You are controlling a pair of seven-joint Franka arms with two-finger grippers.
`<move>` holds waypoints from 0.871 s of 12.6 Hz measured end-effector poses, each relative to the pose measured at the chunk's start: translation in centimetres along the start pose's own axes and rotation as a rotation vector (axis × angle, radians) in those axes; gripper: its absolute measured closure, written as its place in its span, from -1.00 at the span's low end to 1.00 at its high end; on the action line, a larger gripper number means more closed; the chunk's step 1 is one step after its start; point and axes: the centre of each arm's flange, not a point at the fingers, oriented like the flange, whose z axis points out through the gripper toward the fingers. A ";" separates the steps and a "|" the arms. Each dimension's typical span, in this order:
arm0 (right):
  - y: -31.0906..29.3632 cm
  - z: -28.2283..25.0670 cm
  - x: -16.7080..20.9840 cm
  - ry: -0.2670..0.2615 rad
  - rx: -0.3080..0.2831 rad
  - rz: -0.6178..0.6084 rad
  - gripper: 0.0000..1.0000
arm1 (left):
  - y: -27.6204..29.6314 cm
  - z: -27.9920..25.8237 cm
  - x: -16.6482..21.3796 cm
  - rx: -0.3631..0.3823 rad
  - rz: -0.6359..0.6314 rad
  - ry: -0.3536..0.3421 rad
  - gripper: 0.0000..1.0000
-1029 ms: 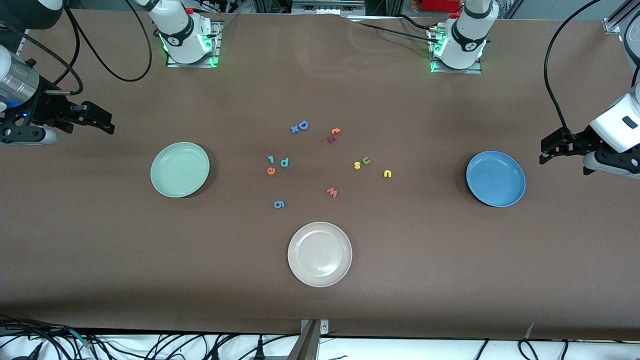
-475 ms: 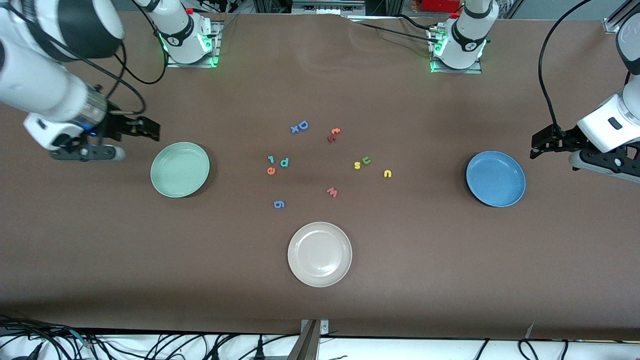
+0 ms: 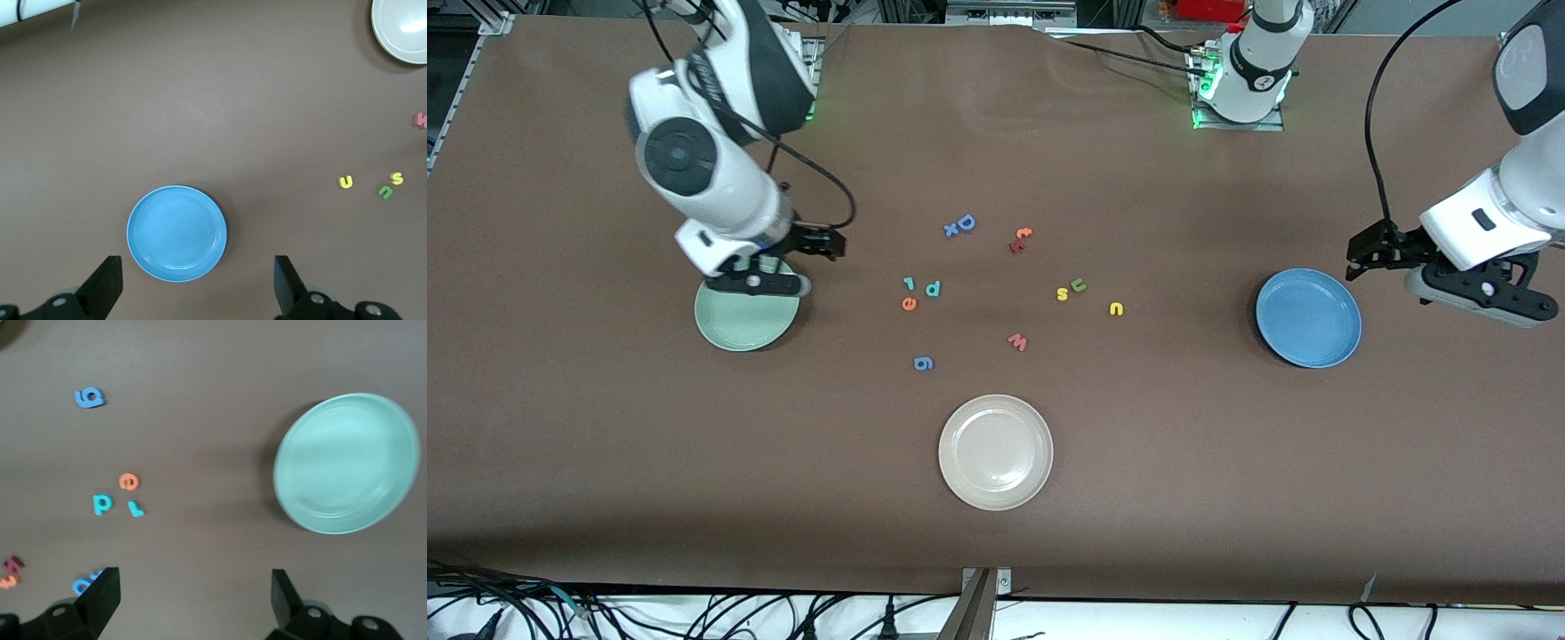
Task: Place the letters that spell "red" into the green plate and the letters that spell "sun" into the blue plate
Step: 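Move both grippers out toward the scattered foam letters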
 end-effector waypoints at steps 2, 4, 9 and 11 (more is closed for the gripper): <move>-4.0 3.0 -0.6 0.023 0.011 0.065 -1.00 | -0.2 1.2 0.4 -0.007 0.001 -0.020 -1.00; -7.3 6.3 -1.3 0.034 0.020 0.124 -1.00 | 0.7 2.6 1.0 -0.015 0.021 -0.042 -1.00; -11.4 12.7 -2.4 0.056 0.012 0.227 -0.69 | 6.8 8.4 2.8 -0.027 0.124 -0.082 -1.00; -12.2 14.4 -2.3 0.082 0.019 0.262 -0.22 | 8.2 11.6 3.0 -0.025 0.146 -0.064 -1.00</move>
